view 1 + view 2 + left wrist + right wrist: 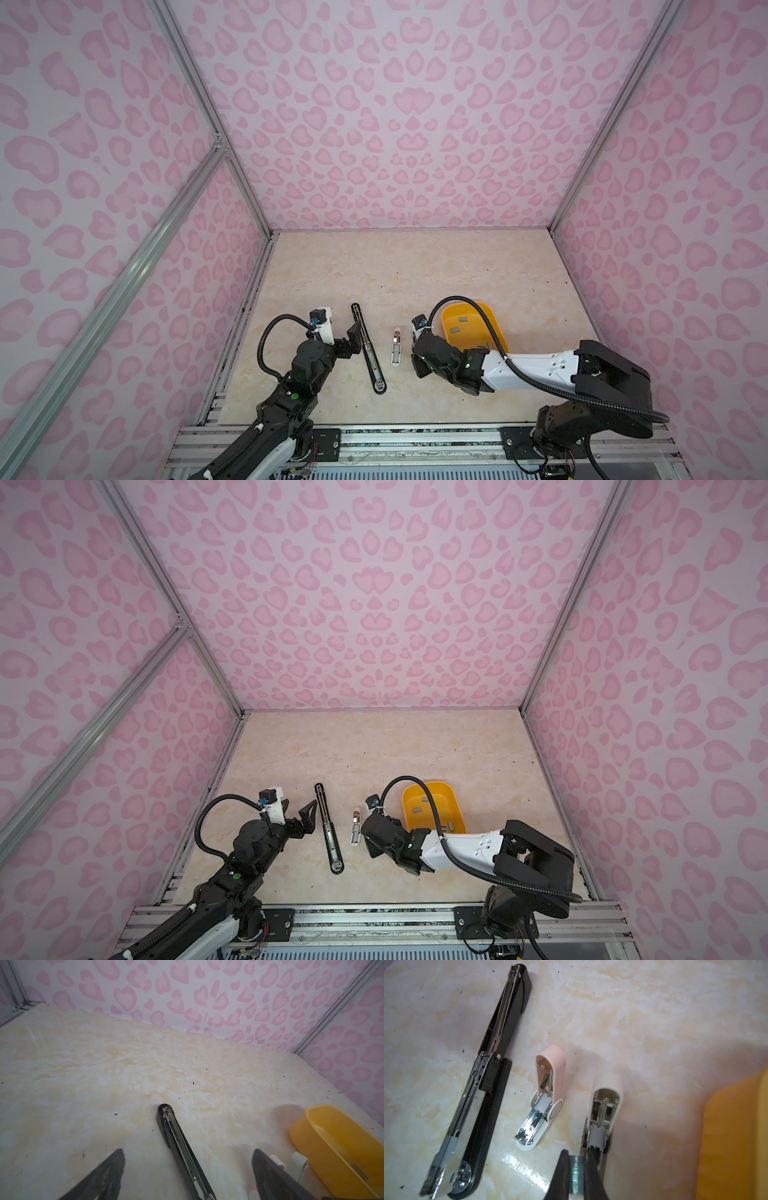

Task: Load the staples into the stapler
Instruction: 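Lower the held strip into the cream stapler's open channel with the right gripper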

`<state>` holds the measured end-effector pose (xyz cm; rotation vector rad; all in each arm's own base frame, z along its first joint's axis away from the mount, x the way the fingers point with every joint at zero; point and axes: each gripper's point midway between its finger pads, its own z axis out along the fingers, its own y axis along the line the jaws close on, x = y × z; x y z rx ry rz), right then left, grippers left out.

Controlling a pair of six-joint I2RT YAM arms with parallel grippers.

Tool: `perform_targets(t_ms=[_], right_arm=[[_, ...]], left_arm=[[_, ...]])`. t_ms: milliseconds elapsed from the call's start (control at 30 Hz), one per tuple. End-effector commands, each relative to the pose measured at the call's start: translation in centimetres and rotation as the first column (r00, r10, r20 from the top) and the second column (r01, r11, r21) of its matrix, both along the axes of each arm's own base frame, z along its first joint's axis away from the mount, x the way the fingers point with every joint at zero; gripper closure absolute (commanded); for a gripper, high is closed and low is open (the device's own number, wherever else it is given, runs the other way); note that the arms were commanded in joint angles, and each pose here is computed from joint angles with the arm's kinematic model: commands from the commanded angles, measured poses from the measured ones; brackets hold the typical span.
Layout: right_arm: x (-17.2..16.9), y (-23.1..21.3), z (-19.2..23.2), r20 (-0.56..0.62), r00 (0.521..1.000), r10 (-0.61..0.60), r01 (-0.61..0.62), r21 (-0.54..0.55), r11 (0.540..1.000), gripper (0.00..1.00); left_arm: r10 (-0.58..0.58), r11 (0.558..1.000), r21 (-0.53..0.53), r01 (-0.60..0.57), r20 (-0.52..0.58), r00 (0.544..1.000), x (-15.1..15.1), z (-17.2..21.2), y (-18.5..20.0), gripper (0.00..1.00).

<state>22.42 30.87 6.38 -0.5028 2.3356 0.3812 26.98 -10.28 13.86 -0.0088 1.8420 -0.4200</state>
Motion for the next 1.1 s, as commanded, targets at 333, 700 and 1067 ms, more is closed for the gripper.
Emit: perform_targets(t_ms=[333, 700, 1067], right_arm=[[0.3, -0.1, -1.3, -0.029, 0.999, -0.032, 0.032, 0.001, 0.999, 0.97], [0.5, -0.6, -1.9, -0.03, 0.997, -0.065, 0.065, 0.013, 0.998, 0.97], [0.6, -0.8, -2.6, -0.038, 0.995, -0.088, 0.088, 0.002, 0.996, 0.97]], left_arm=[[0.01, 1.0, -0.011, -0.01, 0.004, 1.0, 0.5, 0.6, -0.1, 0.04], [0.008, 1.0, 0.003, -0.008, -0.019, 1.0, 0.9, 0.3, -0.4, 0.03], [0.004, 1.0, 0.007, -0.004, -0.023, 1.0, 0.9, 0.2, -0.6, 0.03]])
